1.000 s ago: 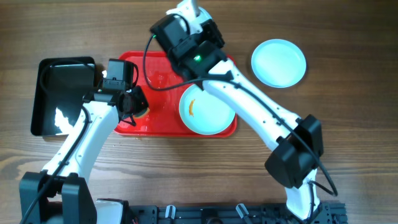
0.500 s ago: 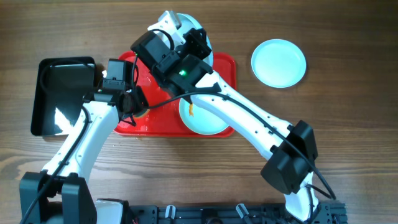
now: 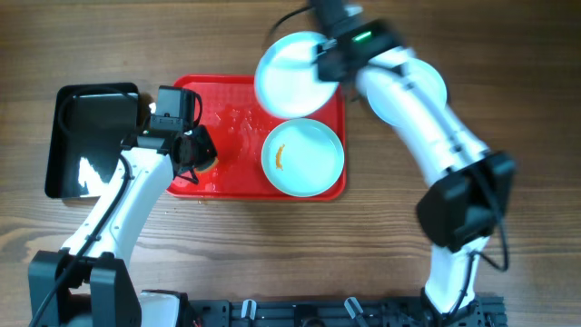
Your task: Clean dirty plates on tray and stack at the side
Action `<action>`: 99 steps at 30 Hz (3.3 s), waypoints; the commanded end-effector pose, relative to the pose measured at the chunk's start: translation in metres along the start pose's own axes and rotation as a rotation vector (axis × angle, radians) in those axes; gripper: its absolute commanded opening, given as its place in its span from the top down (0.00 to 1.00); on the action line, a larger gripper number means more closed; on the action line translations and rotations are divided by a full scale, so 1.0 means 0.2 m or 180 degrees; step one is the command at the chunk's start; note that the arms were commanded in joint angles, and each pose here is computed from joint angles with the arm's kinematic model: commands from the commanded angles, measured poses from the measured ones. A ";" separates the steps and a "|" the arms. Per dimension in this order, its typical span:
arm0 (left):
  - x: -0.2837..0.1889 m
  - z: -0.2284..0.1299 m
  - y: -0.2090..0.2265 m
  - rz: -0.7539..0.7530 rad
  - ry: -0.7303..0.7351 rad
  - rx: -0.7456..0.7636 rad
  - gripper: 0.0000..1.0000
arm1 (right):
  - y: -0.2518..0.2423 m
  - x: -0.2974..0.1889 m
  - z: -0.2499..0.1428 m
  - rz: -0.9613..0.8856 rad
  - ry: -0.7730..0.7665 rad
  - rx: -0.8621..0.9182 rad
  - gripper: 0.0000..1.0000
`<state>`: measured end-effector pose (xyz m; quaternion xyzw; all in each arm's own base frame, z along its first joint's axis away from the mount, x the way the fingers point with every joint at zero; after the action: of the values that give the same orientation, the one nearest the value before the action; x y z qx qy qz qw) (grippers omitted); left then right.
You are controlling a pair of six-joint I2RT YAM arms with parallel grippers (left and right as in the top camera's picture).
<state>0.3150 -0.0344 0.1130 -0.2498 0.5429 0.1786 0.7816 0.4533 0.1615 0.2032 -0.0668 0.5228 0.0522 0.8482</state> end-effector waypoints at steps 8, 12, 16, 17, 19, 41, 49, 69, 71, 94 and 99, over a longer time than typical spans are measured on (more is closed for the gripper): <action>0.02 -0.01 0.00 -0.0006 0.0046 -0.0037 0.96 | -0.84 0.10 -0.30 -0.0019 0.0657 0.1503 0.96; 0.02 -0.01 0.00 -0.0012 0.0040 -0.0038 0.96 | -0.97 0.20 -0.41 -0.0095 0.0741 0.1716 0.96; 0.02 -0.01 0.00 -0.0010 0.0041 -0.0037 0.96 | -1.03 0.24 -0.45 -0.0132 0.0712 0.1811 0.81; 0.02 -0.01 0.00 -0.0011 0.0040 -0.0037 0.96 | -1.04 0.25 -0.44 -0.0132 0.0695 0.1810 0.71; 0.02 -0.01 0.00 -0.0012 0.0040 -0.0038 0.96 | -1.02 0.25 -0.43 -0.0059 0.0648 0.1787 0.40; -0.06 0.52 0.22 0.0153 -0.1258 -0.0750 0.96 | 0.12 0.19 -0.42 0.0650 0.0795 -0.0483 0.00; -0.04 0.72 0.65 0.0307 -0.1392 -0.1499 0.96 | 0.19 0.18 -0.44 0.0659 0.0813 -0.0355 0.00; 0.42 0.58 0.88 0.0437 -0.0494 -0.1805 0.96 | 0.20 0.30 -0.62 0.0754 0.1065 -0.0387 0.00; 0.42 0.58 0.89 0.0396 -0.0471 -0.1844 0.96 | 0.22 0.29 -0.62 0.0885 0.1070 -0.0489 0.00; 0.48 0.56 0.95 -0.0083 -0.0146 -0.2108 0.96 | 0.18 0.29 -0.65 0.0748 0.1145 -0.0730 0.07; 0.33 0.65 0.92 -0.0180 -0.0447 -0.1988 0.96 | 0.19 0.29 -0.65 0.0749 0.1133 -0.0730 0.07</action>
<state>0.3354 0.1924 0.0389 -0.4874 0.4076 0.3400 0.6933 0.3593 0.1794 0.0825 -0.0972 0.6702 0.1960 0.7092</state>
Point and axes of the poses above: each gripper's point midway between its finger pads, its own x axis out along the fingers, its own y axis along the line the jaws close on, z = x × y, the point moved 4 cm from there along -x, back along the fingers, and after that the axes turned 12 degrees about -x, right-handed, at the moved point
